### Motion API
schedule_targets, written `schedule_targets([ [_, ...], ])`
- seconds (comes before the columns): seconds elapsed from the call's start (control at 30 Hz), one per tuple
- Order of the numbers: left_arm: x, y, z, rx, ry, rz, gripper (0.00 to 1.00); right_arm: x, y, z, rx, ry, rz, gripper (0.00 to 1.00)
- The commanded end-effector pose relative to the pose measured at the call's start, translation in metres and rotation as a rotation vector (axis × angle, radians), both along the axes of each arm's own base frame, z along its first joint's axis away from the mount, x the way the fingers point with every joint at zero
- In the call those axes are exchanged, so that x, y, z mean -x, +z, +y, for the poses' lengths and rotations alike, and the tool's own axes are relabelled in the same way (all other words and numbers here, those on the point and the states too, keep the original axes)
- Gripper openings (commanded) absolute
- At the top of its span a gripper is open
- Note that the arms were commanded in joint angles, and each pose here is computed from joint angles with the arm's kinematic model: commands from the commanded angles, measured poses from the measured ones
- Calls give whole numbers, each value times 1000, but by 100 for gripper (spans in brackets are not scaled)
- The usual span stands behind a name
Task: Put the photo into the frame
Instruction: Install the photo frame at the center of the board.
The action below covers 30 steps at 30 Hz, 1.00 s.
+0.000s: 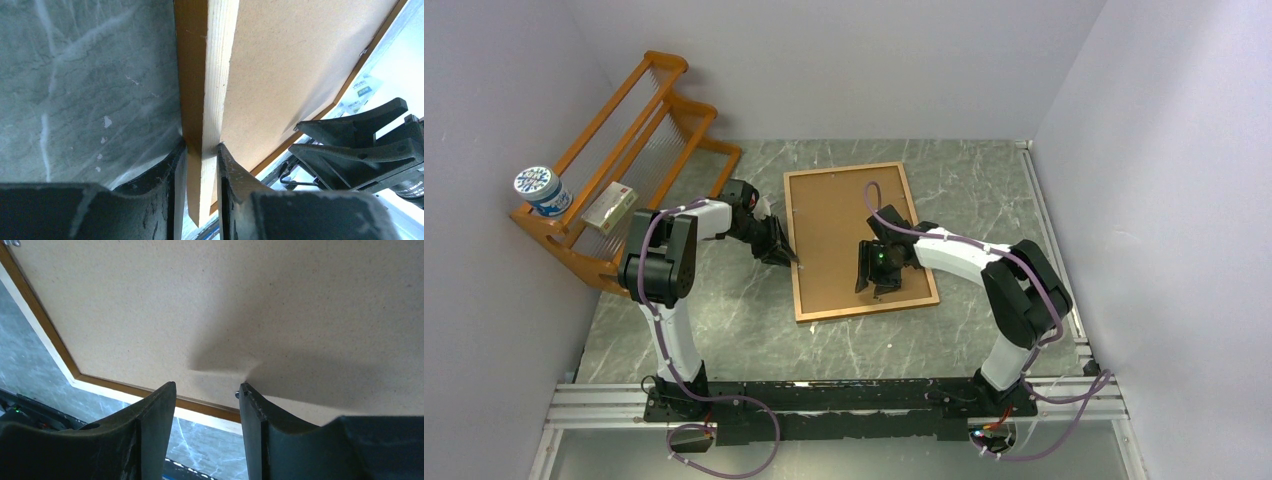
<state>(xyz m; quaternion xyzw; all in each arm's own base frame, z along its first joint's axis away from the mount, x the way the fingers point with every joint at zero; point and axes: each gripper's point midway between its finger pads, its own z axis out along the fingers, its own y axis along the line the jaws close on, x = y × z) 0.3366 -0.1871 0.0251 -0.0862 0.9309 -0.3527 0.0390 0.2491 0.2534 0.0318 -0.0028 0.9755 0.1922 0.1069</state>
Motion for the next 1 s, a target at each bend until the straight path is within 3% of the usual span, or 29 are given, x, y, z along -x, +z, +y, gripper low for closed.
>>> schedule_targets([
  [0.0, 5, -14, -3, -31, -8, 45, 20, 14, 2, -14, 74, 26, 39, 53],
  [0.23, 7, -15, -4, -20, -10, 51, 20, -12, 30, -8, 33, -8, -132, 57],
  [0.47, 6, -14, -5, -15, -14, 52, 20, -6, 22, 11, -16, 55, -80, 58],
  [0.97, 8, -16, -4, -23, -8, 54, 19, 25, -4, -1, 59, 111, 17, 57],
])
